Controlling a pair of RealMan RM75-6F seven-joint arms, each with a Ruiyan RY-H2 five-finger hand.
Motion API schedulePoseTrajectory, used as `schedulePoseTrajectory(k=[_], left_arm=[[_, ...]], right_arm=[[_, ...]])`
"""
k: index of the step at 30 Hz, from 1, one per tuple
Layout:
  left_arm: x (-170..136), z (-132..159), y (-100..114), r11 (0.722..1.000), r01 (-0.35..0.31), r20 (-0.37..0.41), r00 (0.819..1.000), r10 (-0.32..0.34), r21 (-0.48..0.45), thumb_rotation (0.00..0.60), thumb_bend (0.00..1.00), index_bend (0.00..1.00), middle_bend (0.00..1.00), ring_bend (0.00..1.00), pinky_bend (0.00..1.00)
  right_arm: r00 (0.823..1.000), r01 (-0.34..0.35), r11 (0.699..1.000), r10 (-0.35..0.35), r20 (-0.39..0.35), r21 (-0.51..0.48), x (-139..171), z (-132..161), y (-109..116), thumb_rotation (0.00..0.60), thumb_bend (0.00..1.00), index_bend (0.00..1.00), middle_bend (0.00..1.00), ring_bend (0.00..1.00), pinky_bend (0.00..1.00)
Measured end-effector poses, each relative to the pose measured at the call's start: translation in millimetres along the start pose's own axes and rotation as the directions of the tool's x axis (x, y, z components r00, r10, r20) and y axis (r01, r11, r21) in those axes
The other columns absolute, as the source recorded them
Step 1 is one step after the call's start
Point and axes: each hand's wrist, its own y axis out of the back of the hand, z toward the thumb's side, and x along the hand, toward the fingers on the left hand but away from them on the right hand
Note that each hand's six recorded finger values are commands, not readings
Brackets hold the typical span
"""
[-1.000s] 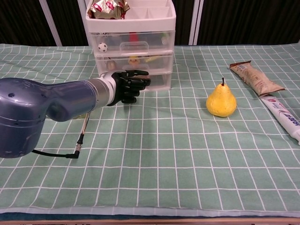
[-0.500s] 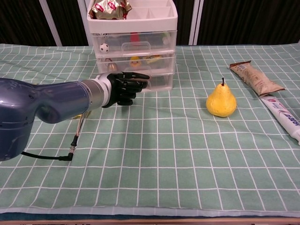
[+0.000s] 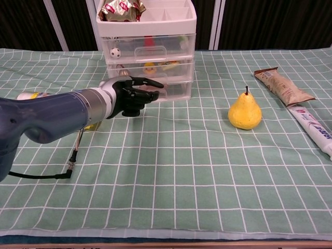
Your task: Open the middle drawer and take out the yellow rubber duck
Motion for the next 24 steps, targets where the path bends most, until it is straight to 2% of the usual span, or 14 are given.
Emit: schedulePoseTrajectory(k=[2,5,8,12,14,19,24], left_arm=[[-4,2,3,0.996,-0.015,0.025,1.000,0.013,0.082,0.600,0.48,0.28,0.98,1.00,1.00],[-9,7,9,0.971,-0.056,0.077,0.996,0.039,0.233,0.600,0.48,0.28,0.99,1.00,1.00],[-15,17,16,0.918,-0.118,0.139,0.988,0.070,0.378,0.600,0.48,0.28,1.00,1.00,1.00],[-24,36,28,0.807,-0.242,0.254,0.960,0.118,0.539,0.600,0.48,0.29,1.00,1.00,1.00],[-29,41,33,0.758,-0.284,0.291,0.948,0.130,0.587,0.600,0.48,0.29,1.00,1.00,1.00],[-32,41,41,0.712,-0.318,0.316,0.938,0.141,0.626,0.600,0.48,0.29,1.00,1.00,1.00],[-34,46,48,0.632,-0.363,0.353,0.924,0.149,0.685,0.600,0.48,0.29,1.00,1.00,1.00]], right_arm=[[1.000,0.001,1.000,-0.001,0.000,0.000,0,0,0,0.600,0.05,0.00,0.00,0.00,0.22],[1.000,0.001,1.000,-0.001,-0.002,0.001,0,0,0,0.600,0.05,0.00,0.00,0.00,0.22],[1.000,0.001,1.000,-0.001,-0.002,0.002,1,1,0,0.600,0.05,0.00,0.00,0.00,0.22],[1.000,0.000,1.000,0.000,-0.001,-0.001,1,1,-1,0.600,0.05,0.00,0.00,0.00,0.22],[1.000,-0.001,1.000,0.001,-0.001,0.000,1,0,-1,0.600,0.05,0.00,0.00,0.00,0.22],[1.000,-0.001,1.000,0.001,0.000,-0.002,1,0,-1,0.600,0.05,0.00,0.00,0.00,0.22],[1.000,-0.001,1.000,0.002,0.001,-0.004,1,0,-1,0.600,0.05,0.00,0.00,0.00,0.22]])
